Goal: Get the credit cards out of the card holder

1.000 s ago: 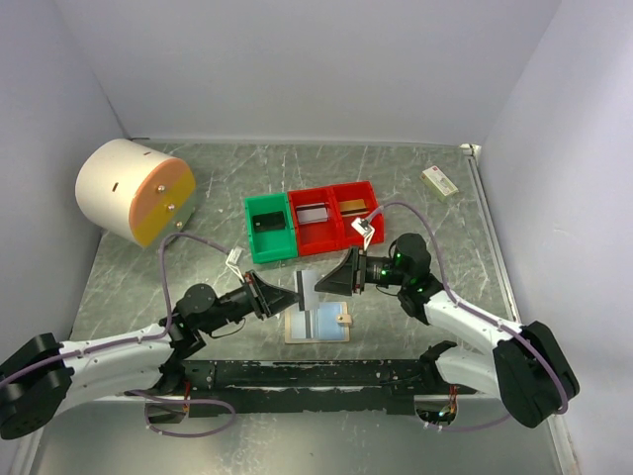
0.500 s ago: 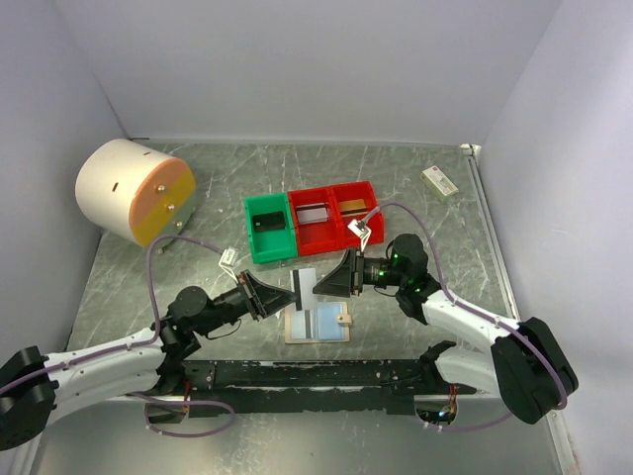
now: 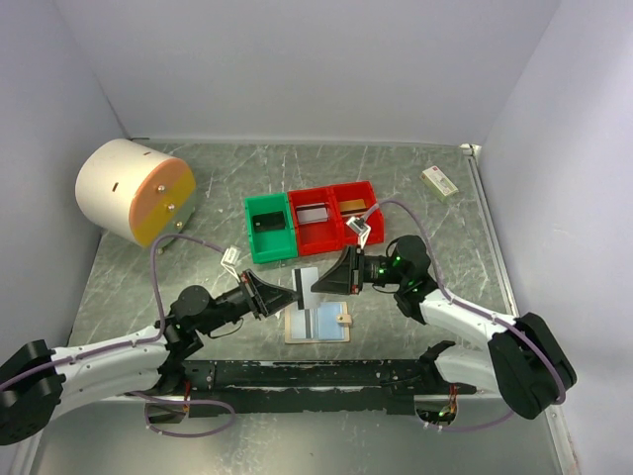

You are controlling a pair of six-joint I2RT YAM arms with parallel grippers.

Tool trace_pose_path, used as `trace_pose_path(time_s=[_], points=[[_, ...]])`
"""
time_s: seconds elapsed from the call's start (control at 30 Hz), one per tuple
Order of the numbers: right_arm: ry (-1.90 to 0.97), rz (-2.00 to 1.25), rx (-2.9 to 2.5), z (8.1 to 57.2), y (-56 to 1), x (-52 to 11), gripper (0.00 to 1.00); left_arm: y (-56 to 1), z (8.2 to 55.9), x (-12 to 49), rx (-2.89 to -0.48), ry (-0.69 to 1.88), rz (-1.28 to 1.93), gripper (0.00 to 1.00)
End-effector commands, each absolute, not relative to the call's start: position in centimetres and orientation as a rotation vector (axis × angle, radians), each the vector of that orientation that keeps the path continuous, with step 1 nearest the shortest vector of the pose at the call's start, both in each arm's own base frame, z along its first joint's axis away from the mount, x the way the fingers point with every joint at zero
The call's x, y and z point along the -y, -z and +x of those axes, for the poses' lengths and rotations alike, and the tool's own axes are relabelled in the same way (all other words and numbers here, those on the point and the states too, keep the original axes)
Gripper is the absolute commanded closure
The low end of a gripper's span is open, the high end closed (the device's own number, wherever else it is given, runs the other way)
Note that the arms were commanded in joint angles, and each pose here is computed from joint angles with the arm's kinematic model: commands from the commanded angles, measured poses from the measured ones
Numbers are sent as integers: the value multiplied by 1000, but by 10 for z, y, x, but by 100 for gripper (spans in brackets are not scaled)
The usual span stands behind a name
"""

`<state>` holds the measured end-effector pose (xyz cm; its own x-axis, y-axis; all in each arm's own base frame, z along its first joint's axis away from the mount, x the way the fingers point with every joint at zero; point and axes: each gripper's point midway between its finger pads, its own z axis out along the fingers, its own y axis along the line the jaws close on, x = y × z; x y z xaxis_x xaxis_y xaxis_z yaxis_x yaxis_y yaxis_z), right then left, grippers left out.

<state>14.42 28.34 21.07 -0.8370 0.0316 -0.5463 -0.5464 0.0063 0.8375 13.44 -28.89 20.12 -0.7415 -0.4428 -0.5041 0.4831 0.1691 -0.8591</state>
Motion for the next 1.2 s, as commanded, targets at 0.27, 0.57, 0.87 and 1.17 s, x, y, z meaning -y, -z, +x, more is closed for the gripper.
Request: trace_pose_path(time_s=[0.27, 0.57, 0.87, 1.17], points=[[-1950, -602, -1819, 132, -227, -288, 89, -227, 134, 286, -1641, 1706, 33, 93], [-1968, -570, -1810, 136, -234, -291, 88, -227, 132, 289, -1638, 1720, 44, 93], [-2031, -559, -1791, 133, -237, -291, 91, -228, 131, 292, -1641, 1731, 50, 93], [-2020, -509, -1803, 141, -231, -294, 98, -220, 132, 293, -1691, 1699, 63, 93]])
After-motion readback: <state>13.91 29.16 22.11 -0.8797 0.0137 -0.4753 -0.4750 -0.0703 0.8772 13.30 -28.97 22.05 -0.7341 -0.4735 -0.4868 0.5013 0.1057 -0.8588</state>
